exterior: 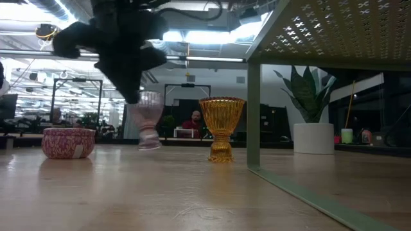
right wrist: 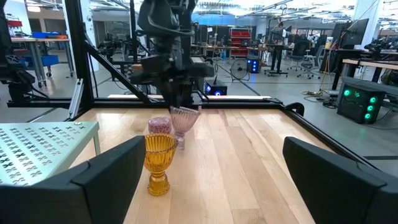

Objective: Pick & Place candle stick holders
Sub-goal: Put the pink glass candle holder on the shelf

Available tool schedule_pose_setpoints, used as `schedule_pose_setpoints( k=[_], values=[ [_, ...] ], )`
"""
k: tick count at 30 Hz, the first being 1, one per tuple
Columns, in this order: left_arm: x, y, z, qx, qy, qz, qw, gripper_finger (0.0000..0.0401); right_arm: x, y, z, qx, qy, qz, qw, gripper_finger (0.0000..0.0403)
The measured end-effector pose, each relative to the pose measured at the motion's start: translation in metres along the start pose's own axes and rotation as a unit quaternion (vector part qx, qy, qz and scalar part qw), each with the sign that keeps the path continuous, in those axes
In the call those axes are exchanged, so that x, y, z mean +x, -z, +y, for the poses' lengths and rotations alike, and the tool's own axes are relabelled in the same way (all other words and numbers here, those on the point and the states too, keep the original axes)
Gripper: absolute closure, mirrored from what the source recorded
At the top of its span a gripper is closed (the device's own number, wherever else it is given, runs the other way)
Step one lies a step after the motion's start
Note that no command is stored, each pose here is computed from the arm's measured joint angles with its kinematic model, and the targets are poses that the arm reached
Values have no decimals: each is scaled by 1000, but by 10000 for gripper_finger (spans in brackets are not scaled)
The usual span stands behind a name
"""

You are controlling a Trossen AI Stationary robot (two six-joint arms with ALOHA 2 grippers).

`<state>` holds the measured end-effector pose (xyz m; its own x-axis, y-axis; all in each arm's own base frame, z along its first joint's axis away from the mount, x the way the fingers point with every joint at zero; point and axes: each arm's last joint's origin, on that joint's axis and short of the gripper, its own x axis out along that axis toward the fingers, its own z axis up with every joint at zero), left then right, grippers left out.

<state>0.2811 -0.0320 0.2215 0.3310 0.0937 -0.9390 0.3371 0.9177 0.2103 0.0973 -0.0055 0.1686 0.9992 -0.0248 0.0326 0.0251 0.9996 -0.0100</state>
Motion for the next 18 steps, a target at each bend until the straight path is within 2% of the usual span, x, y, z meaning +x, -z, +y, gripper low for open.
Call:
schedule_pose_setpoints(
  k=[11,18],
  values=[
    [11,-47,-7,33,-1,15,999,383,0,0,0,0,0,0,1000,20],
    [18,-66,-17,7,-5,46,999,383,0,0,0,0,0,0,1000,20]
  ],
)
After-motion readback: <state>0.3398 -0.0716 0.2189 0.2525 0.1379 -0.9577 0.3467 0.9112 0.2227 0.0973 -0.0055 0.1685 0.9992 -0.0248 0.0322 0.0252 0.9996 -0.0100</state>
